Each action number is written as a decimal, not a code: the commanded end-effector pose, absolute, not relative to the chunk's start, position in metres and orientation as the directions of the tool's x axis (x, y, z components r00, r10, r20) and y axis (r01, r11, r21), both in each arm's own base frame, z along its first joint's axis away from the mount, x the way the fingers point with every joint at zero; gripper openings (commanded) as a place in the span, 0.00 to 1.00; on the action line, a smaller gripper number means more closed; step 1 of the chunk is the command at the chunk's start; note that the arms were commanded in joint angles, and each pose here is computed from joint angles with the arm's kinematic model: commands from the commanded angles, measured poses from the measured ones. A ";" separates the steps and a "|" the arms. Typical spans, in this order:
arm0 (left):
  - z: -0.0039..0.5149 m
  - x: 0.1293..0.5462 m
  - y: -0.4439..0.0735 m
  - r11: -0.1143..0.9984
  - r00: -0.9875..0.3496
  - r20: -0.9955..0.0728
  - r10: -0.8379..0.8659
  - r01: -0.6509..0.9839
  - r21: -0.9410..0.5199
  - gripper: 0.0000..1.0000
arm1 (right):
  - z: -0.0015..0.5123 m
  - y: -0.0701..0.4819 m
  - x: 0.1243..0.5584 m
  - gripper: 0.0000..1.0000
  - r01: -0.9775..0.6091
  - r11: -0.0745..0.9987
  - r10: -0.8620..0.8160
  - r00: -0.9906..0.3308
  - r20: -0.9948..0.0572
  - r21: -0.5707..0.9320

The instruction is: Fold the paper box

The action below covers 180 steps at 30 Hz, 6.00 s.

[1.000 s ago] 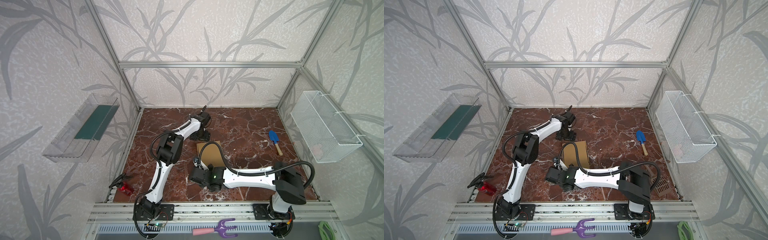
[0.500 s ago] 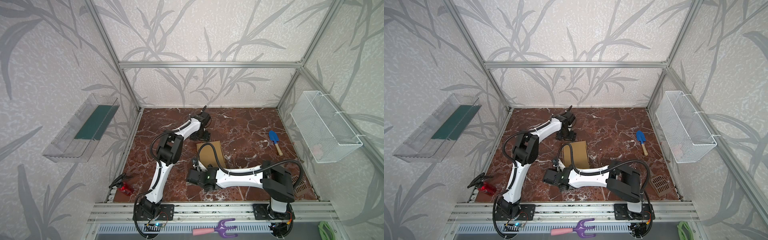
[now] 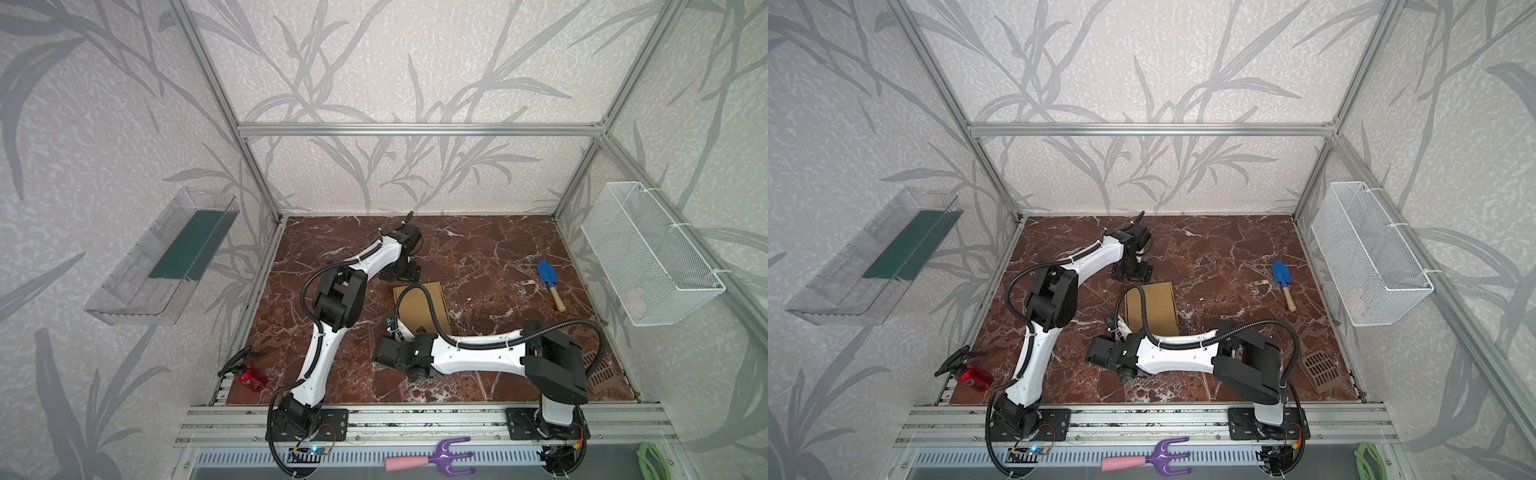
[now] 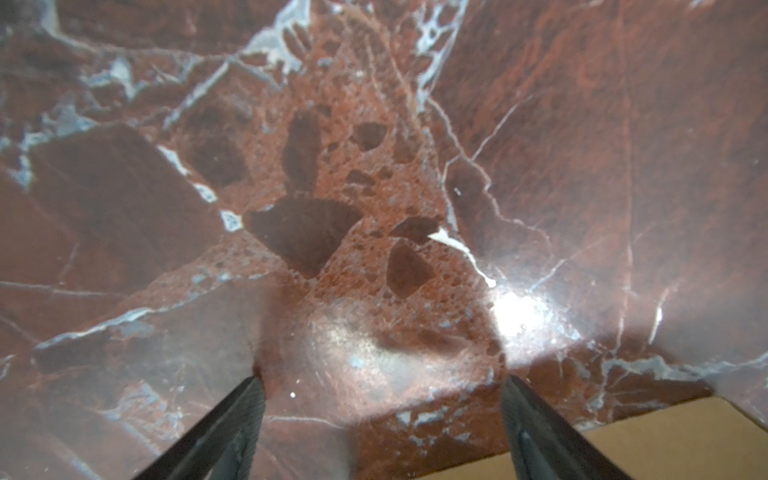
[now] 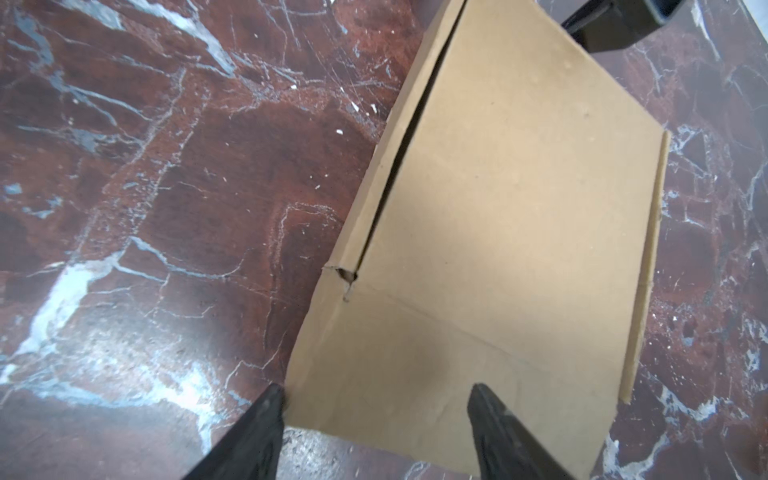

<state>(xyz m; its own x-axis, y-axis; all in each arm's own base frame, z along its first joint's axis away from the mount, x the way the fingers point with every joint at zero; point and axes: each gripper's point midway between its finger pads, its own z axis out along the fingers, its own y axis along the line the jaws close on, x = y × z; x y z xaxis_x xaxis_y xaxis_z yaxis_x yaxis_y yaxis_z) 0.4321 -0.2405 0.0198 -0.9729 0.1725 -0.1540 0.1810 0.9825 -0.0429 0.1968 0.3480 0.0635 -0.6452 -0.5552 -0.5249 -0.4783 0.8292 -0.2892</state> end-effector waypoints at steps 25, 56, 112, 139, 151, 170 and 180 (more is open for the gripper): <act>0.163 0.373 -0.221 0.937 -0.914 -0.406 -0.025 0.120 -0.329 0.97 | 0.098 0.238 0.233 0.79 -0.341 0.914 -0.190 -0.838 -0.512 0.219; 0.090 0.239 -0.230 0.786 -0.903 -0.379 -0.203 0.081 -0.613 0.94 | 0.054 0.245 0.233 0.83 -0.370 0.881 -0.210 -0.865 -0.456 0.296; 0.068 0.212 -0.262 0.737 -0.926 -0.325 -0.192 0.082 -0.671 0.91 | 0.052 0.255 0.223 0.71 -0.336 0.853 -0.154 -0.894 -0.421 0.400; 0.066 0.213 -0.258 0.747 -0.918 -0.343 -0.199 0.084 -0.659 0.91 | 0.051 0.253 0.224 0.64 -0.320 0.859 -0.137 -0.896 -0.423 0.399; 0.053 0.206 -0.240 0.797 -0.916 -0.363 -0.173 0.087 -0.598 0.91 | 0.052 0.251 0.224 0.64 -0.316 0.864 -0.135 -0.896 -0.424 0.392; 0.070 0.213 -0.234 0.801 -0.889 -0.413 -0.198 0.096 -0.590 0.92 | 0.057 0.249 0.225 0.60 -0.310 0.868 -0.123 -0.892 -0.435 0.389; 0.089 0.225 -0.223 0.821 -0.862 -0.460 -0.214 0.096 -0.563 0.92 | 0.053 0.244 0.224 0.59 -0.295 0.879 -0.119 -0.896 -0.428 0.374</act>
